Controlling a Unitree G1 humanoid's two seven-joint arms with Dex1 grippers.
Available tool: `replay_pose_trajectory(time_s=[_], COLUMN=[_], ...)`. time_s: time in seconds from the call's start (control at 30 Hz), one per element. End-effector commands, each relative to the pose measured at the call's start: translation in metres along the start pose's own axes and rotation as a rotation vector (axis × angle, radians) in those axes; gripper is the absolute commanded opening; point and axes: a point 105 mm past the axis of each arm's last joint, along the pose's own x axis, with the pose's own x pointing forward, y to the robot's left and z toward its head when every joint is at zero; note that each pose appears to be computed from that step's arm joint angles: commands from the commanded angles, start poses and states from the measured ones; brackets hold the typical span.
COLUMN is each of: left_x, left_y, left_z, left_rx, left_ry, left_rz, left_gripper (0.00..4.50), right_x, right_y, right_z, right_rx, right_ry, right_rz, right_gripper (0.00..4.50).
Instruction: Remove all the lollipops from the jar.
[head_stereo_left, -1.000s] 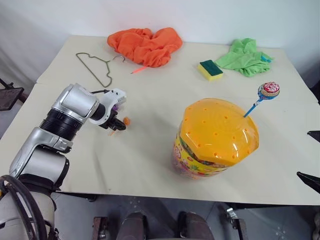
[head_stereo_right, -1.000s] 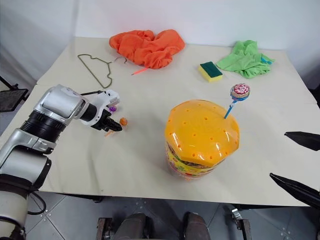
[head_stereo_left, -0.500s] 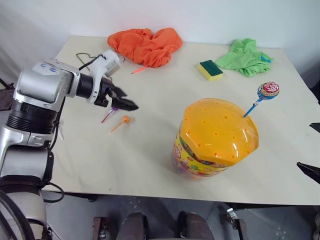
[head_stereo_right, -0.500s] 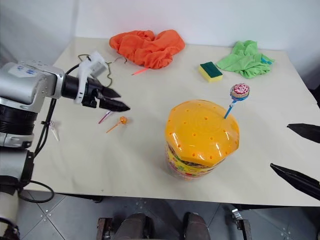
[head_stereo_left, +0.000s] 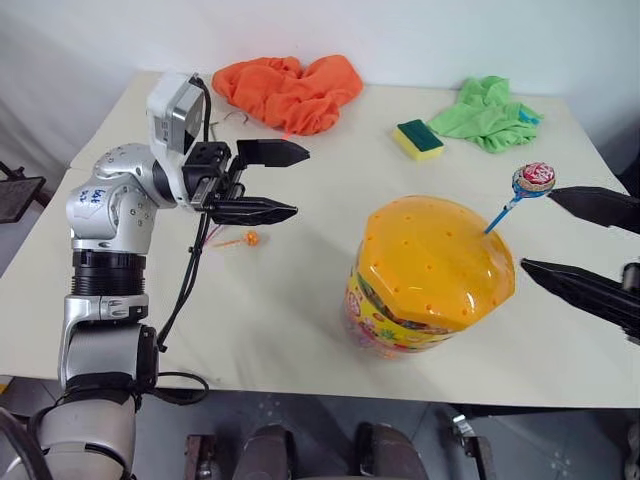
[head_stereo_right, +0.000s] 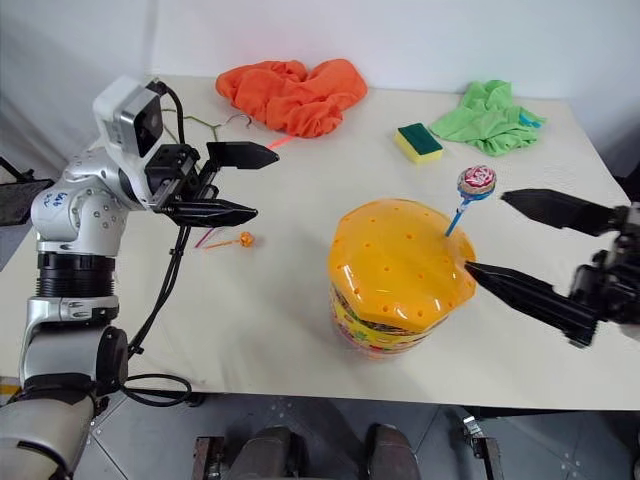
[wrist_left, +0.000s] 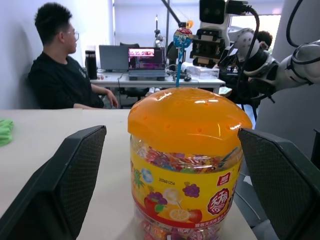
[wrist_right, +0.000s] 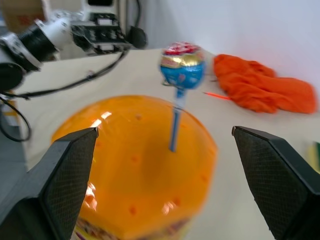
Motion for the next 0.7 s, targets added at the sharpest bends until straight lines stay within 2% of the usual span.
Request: replay_pose_trajectory(time_s=[0.03, 0.13, 0.23, 0.5, 0.6, 0.7], left_x=[0.005, 0.008, 0.009, 0.010, 0.008, 0.008], left_y=[-0.013, -0.015, -0.016, -0.020, -0.019, -0.019], left_z=[0.002, -0.003, -0.005, -0.005, -0.004, -0.004], left_rx=[0.022, 0.011, 0.002, 0.000, -0.003, -0.006], left_ry=[-0.028, -0.020, -0.022, -0.033, -0.035, -0.038], left_rz=[-0.113, -0.109, -0.098, -0.095, -0.101, -0.110], left_gripper=[4.48, 4.48, 4.50, 4.50, 4.50, 4.50], right_x=[0.013, 0.020, 0.023, 0.023, 0.022, 0.017], right_y=[0.000, -0.004, -0.014, -0.014, -0.016, -0.025], right_z=[-0.001, -0.003, 0.001, 0.006, 0.020, 0.041], right_rx=[0.019, 0.032, 0.040, 0.019, -0.033, -0.087], right_ry=[-0.019, -0.039, -0.078, -0.075, -0.110, -0.167], right_rz=[0.027, 0.022, -0.025, -0.021, -0.055, -0.126], right_gripper=[4.50, 4.50, 3.91, 1.16, 0.15, 0.07])
